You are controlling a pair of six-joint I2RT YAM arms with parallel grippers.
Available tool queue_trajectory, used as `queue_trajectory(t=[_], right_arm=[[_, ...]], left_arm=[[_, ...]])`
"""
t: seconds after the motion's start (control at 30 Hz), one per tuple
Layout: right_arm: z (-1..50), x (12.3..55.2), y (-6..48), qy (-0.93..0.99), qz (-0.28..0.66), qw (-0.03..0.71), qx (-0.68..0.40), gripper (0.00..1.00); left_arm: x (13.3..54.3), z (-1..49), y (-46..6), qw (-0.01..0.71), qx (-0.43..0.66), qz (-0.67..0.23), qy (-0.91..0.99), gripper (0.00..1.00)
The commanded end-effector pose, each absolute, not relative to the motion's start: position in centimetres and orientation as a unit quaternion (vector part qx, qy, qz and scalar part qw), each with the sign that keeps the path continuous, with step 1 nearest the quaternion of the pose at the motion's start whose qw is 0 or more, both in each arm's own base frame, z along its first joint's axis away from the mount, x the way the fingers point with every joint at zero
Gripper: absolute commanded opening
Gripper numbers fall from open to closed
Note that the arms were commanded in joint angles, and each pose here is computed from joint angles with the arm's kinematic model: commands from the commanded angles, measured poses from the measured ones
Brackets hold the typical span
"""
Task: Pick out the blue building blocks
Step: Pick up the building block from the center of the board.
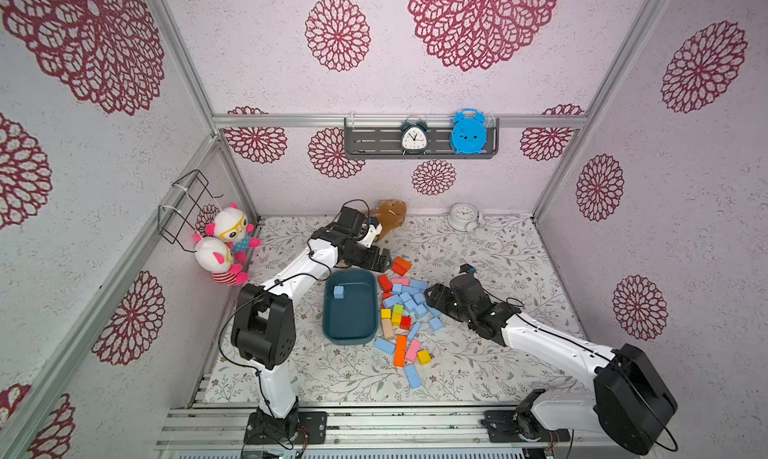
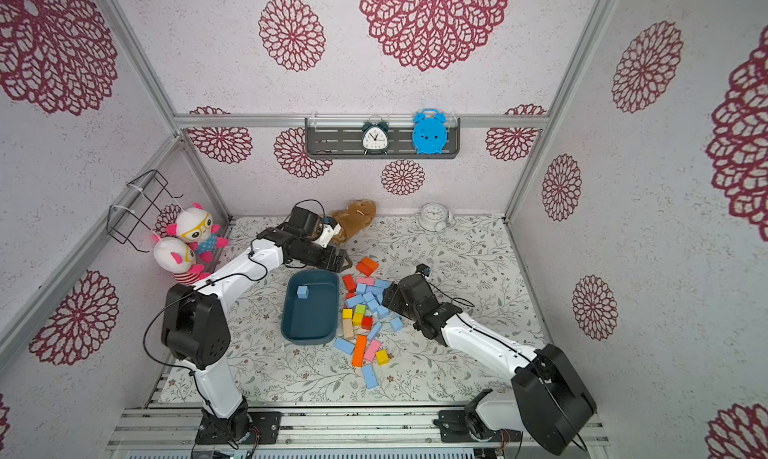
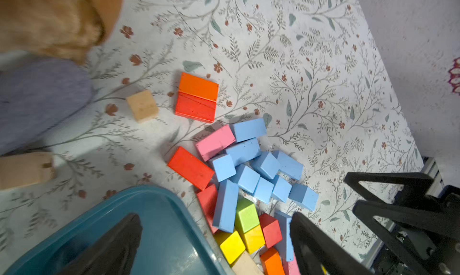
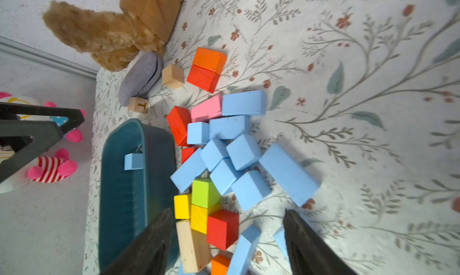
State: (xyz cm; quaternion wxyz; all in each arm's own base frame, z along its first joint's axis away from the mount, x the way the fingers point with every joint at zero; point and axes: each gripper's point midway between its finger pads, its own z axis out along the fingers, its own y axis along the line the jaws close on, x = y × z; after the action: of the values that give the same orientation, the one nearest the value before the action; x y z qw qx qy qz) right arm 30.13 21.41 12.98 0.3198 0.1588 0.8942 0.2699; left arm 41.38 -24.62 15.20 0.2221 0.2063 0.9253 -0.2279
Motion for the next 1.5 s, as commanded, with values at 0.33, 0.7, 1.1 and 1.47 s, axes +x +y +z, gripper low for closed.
queue_trajectory(t=[0.33,0.7,1.1,1.47], right_arm=[[14.8,28.6,17.9,0.884,0.246,0.346,0.197,0.73],[15.1,28.4,18.0,0.884,0.252,0.348,0.186,0.73],[16.6,28.1,17.4,0.87,0.266,0.368,0.193,0.72],[16.4,28.1,17.5,0.873,0.262,0.365,0.191,0.71]], left_arm=[[39.0,9.2,-30.7,0.152,0.23,-0.198,0.941,1.0],[36.6,5.3,-29.9,0.1,0.194,-0.161,0.962,0.97],[32.4,5.2,-34.2,0.048,0.185,-0.24,0.952,0.95],[35.9,7.5,-31.5,0.155,0.226,-0.124,0.954,0.92]])
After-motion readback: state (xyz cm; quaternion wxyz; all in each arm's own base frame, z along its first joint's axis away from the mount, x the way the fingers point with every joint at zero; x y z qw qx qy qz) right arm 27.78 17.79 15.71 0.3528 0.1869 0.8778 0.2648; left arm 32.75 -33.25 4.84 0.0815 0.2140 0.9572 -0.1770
